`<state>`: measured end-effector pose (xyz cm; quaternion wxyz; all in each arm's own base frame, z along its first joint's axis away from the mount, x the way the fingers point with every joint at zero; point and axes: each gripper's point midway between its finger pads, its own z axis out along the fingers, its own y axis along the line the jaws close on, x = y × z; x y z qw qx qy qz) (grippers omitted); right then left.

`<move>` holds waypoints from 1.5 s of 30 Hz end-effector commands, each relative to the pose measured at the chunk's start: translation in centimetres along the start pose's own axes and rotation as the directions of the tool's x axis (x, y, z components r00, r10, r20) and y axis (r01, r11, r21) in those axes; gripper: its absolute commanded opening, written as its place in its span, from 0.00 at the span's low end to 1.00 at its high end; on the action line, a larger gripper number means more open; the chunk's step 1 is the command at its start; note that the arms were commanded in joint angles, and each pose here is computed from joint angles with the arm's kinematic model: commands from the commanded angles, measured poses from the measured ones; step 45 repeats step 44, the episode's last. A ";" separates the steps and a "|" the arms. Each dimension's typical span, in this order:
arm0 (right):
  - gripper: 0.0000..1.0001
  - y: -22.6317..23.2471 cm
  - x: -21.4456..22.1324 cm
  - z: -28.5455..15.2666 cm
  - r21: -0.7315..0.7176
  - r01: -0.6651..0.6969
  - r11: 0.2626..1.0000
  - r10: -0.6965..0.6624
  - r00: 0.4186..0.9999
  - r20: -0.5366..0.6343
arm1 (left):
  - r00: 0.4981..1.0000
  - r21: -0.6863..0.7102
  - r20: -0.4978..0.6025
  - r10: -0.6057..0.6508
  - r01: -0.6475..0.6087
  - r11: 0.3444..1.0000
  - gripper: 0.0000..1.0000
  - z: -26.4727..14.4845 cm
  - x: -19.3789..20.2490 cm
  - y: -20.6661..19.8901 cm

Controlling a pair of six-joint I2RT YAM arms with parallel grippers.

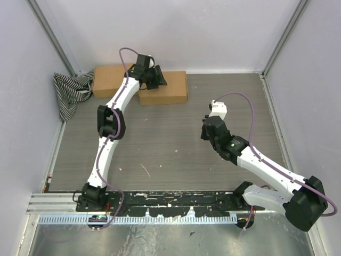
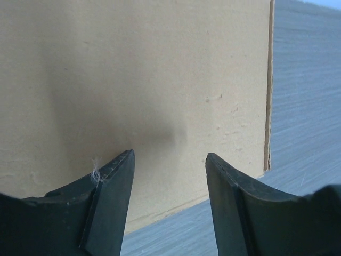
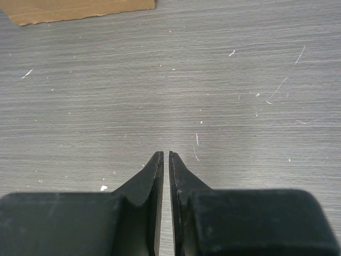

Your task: Fold the paper box

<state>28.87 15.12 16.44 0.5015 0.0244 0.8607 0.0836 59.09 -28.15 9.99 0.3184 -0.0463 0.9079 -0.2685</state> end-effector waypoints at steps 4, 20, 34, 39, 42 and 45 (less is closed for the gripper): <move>0.15 2.2 -4.1 0.6 -0.053 -0.036 0.998 0.041 0.994 0.105 | 0.994 0.109 0.102 -0.031 0.020 0.994 0.65 -0.5 -3.4 -1.3; 0.61 2.1 -7.8 0.3 -0.030 -0.005 1.000 0.010 0.988 0.157 | 0.957 0.169 0.284 0.051 -0.102 0.980 0.89 -17.5 -4.3 -7.1; 1.00 3.4 -5.1 2.6 -0.088 0.050 0.995 -0.046 0.998 0.042 | 0.972 -0.075 0.145 0.183 -0.174 0.982 0.98 -30.3 10.9 0.4; 1.00 3.9 -4.0 2.6 -0.151 0.074 0.986 -0.068 0.997 0.045 | 0.971 -0.170 0.106 0.215 -0.196 0.966 0.98 -31.9 12.8 3.0; 1.00 4.1 -3.6 2.6 -0.187 0.062 0.980 -0.055 0.998 0.044 | 0.969 -0.184 0.109 0.221 -0.199 0.963 0.98 -32.6 13.8 3.9; 1.00 3.9 -3.7 2.6 -0.169 0.054 0.984 -0.048 0.998 0.044 | 0.970 -0.195 0.112 0.216 -0.192 0.962 0.98 -32.9 14.3 4.4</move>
